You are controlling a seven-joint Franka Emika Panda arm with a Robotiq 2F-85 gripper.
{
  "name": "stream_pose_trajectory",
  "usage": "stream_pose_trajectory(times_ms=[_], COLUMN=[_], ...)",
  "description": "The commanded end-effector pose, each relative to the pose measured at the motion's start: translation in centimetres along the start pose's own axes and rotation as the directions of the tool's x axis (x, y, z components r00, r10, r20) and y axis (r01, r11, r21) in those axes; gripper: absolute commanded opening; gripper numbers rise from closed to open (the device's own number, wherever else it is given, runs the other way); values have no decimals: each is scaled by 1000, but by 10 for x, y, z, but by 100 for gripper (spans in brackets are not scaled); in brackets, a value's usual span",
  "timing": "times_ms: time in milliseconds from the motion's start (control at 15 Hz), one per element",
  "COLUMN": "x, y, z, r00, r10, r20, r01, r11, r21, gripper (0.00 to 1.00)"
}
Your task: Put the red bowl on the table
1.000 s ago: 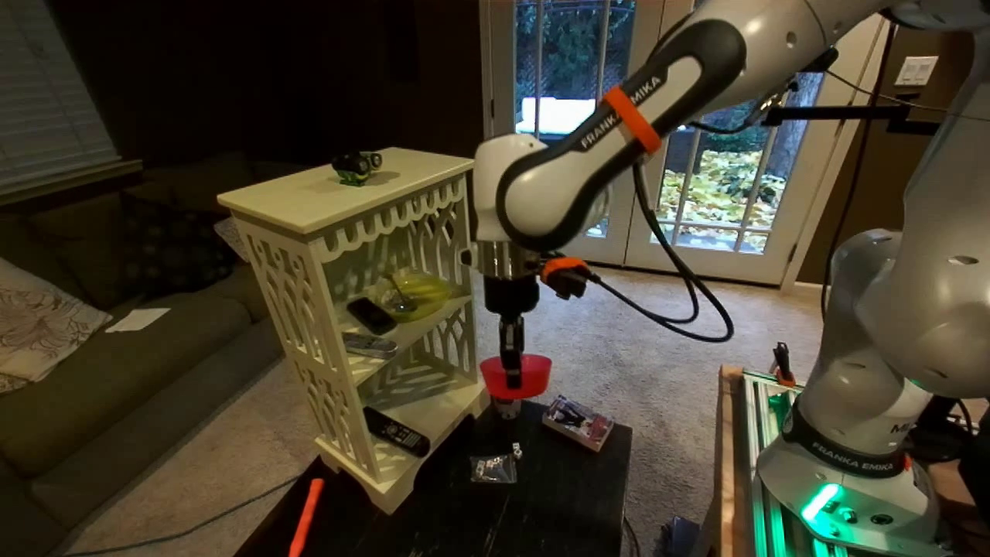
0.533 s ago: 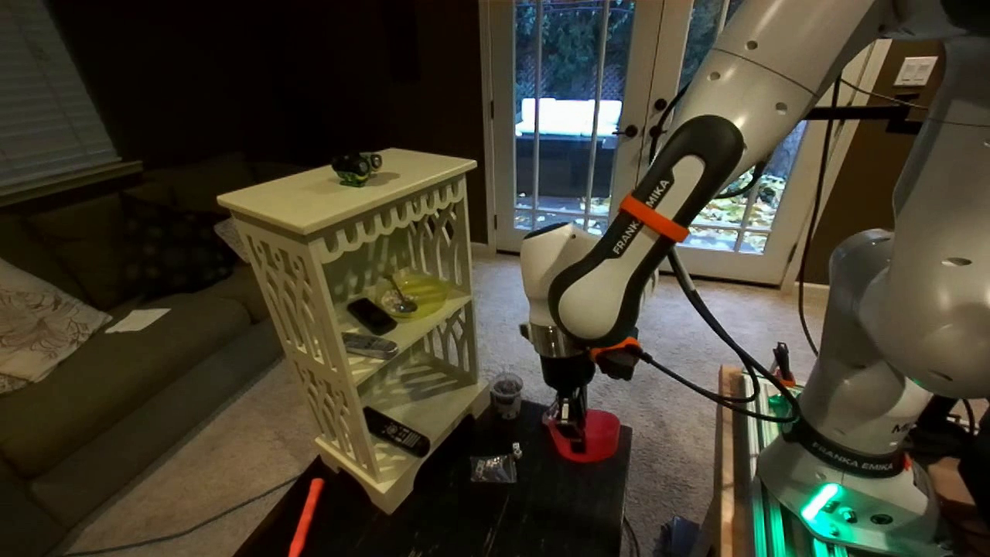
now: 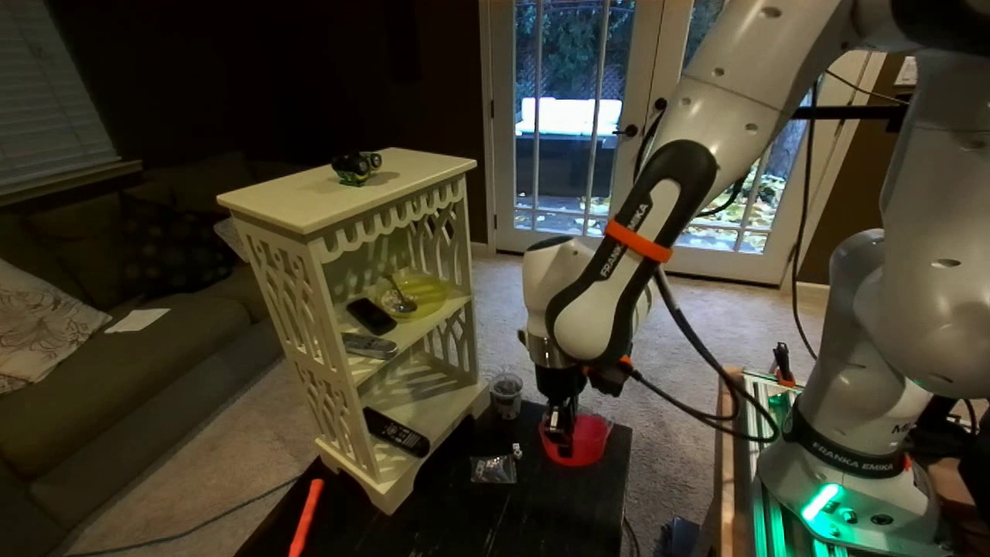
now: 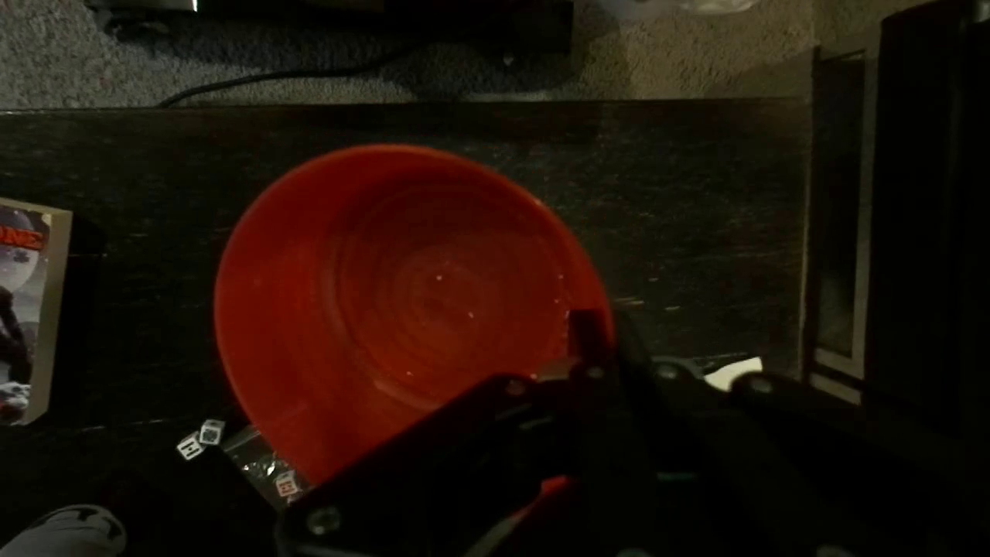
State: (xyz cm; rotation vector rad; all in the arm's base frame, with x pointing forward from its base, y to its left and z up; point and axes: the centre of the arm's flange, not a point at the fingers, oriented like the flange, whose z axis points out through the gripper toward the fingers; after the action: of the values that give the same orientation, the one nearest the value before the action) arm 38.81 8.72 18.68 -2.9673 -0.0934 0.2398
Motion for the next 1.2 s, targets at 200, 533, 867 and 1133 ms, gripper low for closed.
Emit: stream_pose_trajectory(times_ms=[200,533,867,1133], x=[35,32,64,86], y=[-11,-18,-16,-20], z=[144,156,184,220], r00=[998,997,984,933], r10=[37,6,175,358], r20=[54,81,22,-23], r01=[-37,-7,-175,-358], r11=[999,1000,984,925], r21=[1,9,-31,-128], gripper=[1,3,1,1])
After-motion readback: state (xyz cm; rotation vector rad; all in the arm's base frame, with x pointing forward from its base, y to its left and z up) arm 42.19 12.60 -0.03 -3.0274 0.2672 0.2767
